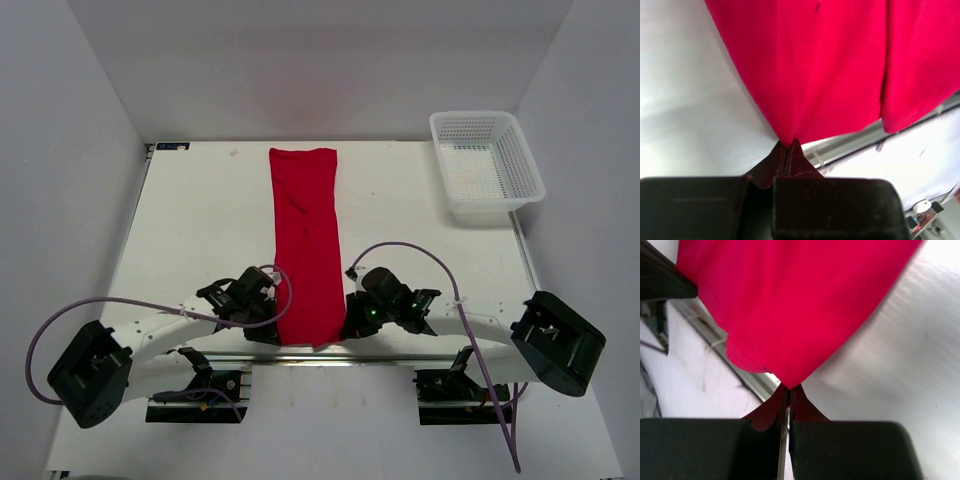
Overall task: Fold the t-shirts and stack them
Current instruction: Grab the bottom of the folded rectangular tshirt with both arms, then fold the folded rectangular tshirt in 1/3 of the way
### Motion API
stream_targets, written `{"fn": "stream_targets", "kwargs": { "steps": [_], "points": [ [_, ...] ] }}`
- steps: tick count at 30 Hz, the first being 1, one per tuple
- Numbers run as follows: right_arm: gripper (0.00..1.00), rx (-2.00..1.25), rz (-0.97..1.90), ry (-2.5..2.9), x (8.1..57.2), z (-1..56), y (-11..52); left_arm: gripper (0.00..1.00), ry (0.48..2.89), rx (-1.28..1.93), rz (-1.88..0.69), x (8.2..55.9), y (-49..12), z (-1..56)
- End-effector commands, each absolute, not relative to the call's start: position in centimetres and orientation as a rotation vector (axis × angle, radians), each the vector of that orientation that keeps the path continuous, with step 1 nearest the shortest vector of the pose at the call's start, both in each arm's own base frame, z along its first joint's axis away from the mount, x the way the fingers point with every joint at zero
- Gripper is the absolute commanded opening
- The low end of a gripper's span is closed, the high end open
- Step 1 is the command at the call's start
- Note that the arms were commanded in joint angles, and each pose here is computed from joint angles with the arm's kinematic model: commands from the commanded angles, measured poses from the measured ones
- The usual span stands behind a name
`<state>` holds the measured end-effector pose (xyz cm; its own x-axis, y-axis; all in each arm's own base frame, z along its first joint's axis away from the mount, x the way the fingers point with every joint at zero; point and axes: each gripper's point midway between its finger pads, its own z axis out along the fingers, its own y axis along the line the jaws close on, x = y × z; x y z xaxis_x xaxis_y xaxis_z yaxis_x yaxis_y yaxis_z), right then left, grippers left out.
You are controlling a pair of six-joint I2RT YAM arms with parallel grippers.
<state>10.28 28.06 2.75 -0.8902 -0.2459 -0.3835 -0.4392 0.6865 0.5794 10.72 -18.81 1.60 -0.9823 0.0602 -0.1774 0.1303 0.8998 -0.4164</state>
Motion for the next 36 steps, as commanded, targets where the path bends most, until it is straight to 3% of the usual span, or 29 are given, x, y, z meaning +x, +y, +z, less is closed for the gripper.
{"fn": "stream_targets", "kwargs": {
  "steps": [1,6,10,26,36],
  "points": [
    [0.00,-0.637,1.092,2.563,9.4,4.3,28.4,0.00,2.877,0.173,-0.674,9.9,-18.3,2.5],
    [0.00,-0.656,1.081,2.508,10.7,6.0,29.3,0.00,2.767,0.151,-0.693,12.4,-19.5,5.4],
    [0.00,-0.510,0.837,2.569,13.8,5.9,28.4,0.00,2.635,0.151,-0.727,15.1,-21.0,7.6],
    [0.00,-0.271,0.628,2.486,27.4,10.7,29.6,0.00,2.342,-0.102,-0.309,30.0,-19.5,12.9],
    [0.00,-0.250,0.579,2.436,34.4,13.3,30.6,0.00,2.243,-0.145,-0.249,37.2,-18.1,16.0]
  ]
}}
